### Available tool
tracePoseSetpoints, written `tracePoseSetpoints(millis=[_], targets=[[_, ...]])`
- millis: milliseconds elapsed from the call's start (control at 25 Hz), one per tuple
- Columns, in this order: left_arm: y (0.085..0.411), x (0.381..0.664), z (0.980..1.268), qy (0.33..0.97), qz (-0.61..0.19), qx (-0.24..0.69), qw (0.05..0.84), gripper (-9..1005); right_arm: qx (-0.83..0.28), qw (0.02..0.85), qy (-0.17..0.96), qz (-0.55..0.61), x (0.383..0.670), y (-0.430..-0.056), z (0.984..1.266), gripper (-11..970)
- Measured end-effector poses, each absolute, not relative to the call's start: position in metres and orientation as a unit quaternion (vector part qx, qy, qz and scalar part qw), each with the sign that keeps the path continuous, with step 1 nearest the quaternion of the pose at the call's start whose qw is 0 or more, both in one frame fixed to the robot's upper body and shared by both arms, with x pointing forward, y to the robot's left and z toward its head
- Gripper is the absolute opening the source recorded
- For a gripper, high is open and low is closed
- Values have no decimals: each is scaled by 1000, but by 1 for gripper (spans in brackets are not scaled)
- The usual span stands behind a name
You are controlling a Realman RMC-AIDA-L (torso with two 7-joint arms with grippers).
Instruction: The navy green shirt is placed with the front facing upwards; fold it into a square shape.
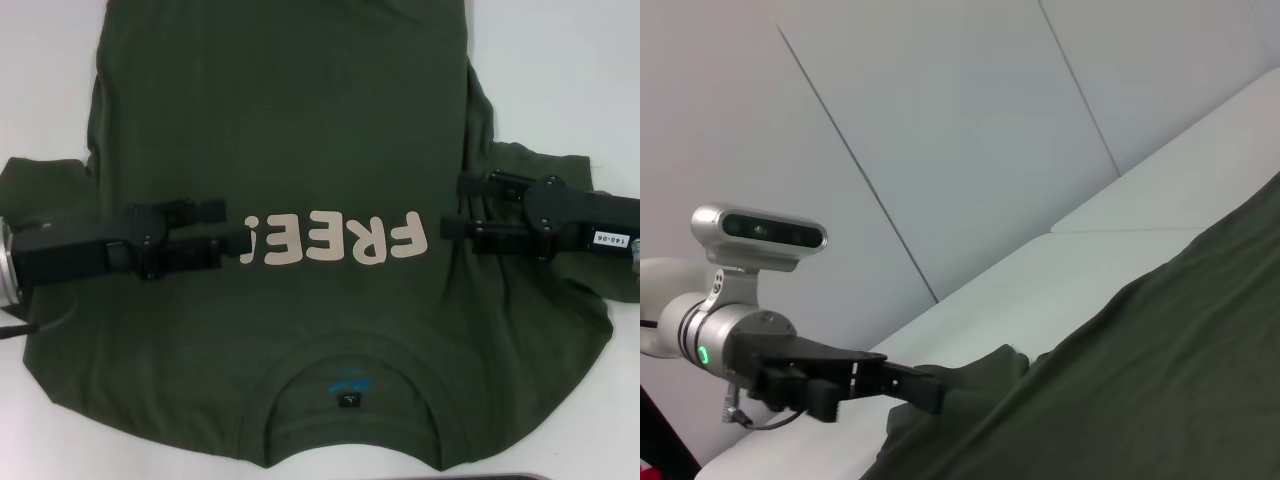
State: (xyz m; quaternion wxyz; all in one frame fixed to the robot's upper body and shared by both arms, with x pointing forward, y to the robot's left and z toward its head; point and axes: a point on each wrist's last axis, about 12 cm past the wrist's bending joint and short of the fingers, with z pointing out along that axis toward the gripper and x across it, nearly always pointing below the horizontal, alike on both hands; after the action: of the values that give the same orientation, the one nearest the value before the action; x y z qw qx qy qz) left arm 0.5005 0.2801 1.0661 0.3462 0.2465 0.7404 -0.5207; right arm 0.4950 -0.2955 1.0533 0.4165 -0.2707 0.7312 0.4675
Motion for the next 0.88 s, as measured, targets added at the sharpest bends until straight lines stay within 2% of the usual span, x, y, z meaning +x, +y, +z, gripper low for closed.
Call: tracePoseSetpoints(millis=[400, 880], targets=[[307, 522, 1067, 785, -464, 165, 375, 902, -252, 431, 735, 460, 495, -304, 1054, 915], [342, 529, 1081, 827, -421, 138, 347, 902, -241, 435, 740, 453, 494, -309, 1053, 916]])
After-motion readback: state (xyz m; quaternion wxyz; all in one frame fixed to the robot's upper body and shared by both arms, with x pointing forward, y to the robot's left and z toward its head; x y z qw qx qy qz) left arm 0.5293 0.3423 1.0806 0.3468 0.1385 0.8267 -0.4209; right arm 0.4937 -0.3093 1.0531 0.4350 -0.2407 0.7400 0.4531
